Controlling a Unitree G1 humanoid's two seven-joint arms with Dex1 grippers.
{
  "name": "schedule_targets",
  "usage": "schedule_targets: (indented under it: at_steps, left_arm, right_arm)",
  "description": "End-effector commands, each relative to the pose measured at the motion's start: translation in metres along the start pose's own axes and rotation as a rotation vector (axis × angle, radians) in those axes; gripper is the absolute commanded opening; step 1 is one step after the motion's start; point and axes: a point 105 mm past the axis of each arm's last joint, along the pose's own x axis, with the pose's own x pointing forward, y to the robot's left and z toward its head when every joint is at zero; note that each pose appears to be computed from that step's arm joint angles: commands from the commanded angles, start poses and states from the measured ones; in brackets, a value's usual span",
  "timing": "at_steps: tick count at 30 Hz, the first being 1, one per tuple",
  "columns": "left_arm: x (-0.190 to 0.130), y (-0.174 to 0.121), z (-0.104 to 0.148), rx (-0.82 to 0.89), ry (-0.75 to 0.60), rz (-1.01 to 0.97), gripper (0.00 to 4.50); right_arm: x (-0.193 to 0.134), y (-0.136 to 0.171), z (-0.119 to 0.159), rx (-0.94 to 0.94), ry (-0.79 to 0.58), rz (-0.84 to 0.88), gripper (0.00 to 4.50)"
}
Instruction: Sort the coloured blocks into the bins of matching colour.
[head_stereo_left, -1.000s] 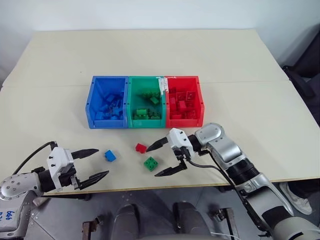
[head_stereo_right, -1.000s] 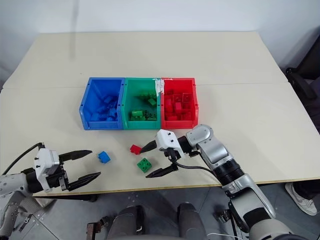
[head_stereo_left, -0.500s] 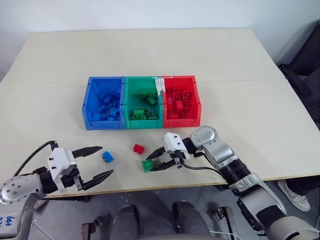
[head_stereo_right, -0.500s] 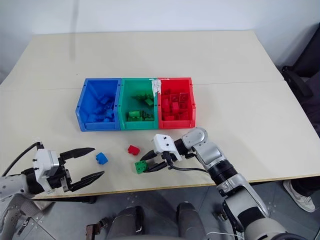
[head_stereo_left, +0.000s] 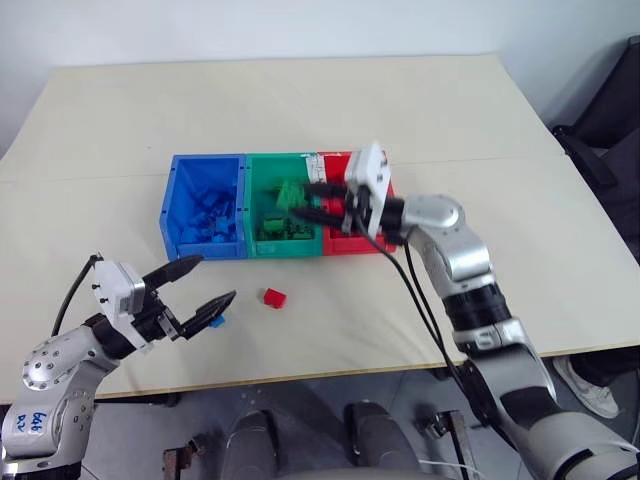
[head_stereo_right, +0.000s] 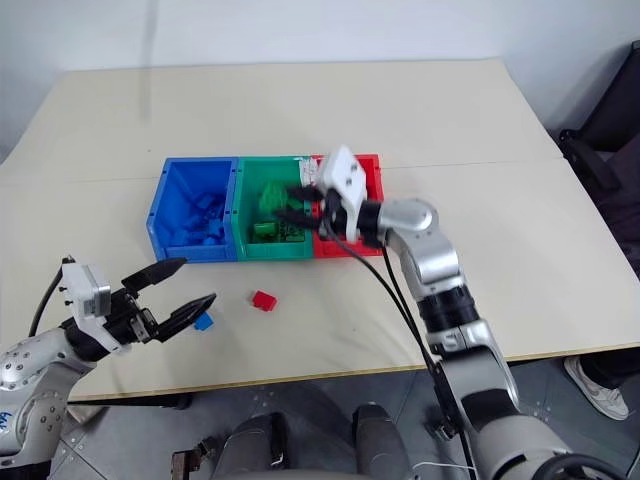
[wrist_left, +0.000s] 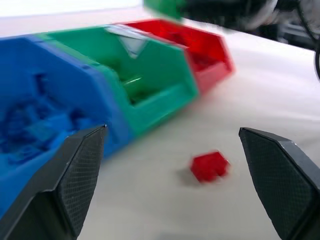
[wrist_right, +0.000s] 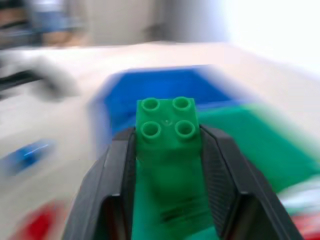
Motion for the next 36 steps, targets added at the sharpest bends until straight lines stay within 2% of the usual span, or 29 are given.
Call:
schedule_targets:
  at_steps: [1, 2, 9, 11, 16, 21, 24, 28, 31, 33, 34, 35, 36]
  left_arm:
    - [-0.002, 0.000, 0.009, 0.006, -0.034, 0.021, 4.50]
    - [-0.002, 0.000, 0.010, 0.004, -0.037, 0.026, 4.50]
    - [-0.003, 0.004, 0.014, 0.012, -0.051, 0.046, 4.50]
    - [-0.003, 0.004, 0.014, 0.015, -0.051, 0.042, 4.50]
    - [-0.008, 0.007, 0.010, 0.077, 0.002, 0.014, 4.50]
    - [-0.032, 0.024, -0.001, 0.108, 0.113, -0.005, 4.50]
    - [-0.051, 0.040, -0.008, 0.185, 0.198, 0.019, 4.50]
    - [-0.067, 0.053, -0.002, 0.236, 0.161, 0.042, 4.50]
    - [-0.071, 0.041, -0.003, 0.216, 0.219, -0.060, 4.50]
    - [-0.068, 0.031, -0.005, 0.189, 0.253, -0.139, 4.50]
    - [-0.071, 0.021, -0.014, 0.068, 0.337, -0.197, 4.50]
    - [-0.071, 0.011, -0.021, 0.076, 0.408, -0.272, 4.50]
    - [-0.062, 0.008, -0.019, 0.162, 0.402, -0.300, 4.50]
  right_arm:
    - [0.006, -0.017, 0.000, -0.006, 0.000, -0.096, 1.43]
    - [0.007, -0.019, -0.001, -0.002, 0.008, -0.104, 1.43]
    - [0.008, -0.017, 0.001, -0.001, -0.011, -0.083, 3.90]
    - [0.002, -0.015, 0.004, 0.004, -0.031, -0.053, 4.46]
    - [-0.043, 0.019, 0.007, -0.032, -0.091, 0.206, 4.46]
    - [-0.100, 0.053, -0.020, -0.081, -0.019, 0.386, 4.46]
    - [-0.128, 0.058, -0.026, -0.045, -0.010, 0.382, 4.46]
    - [-0.161, 0.063, -0.036, -0.060, 0.028, 0.352, 4.46]
    - [-0.190, 0.070, -0.044, -0.030, 0.083, 0.309, 4.46]
    - [-0.197, 0.073, -0.047, -0.021, 0.101, 0.302, 4.46]
    - [-0.199, 0.074, -0.049, -0.026, 0.110, 0.302, 4.46]
    - [-0.200, 0.075, -0.050, -0.028, 0.115, 0.303, 4.46]
    - [-0.201, 0.076, -0.051, -0.022, 0.118, 0.295, 4.46]
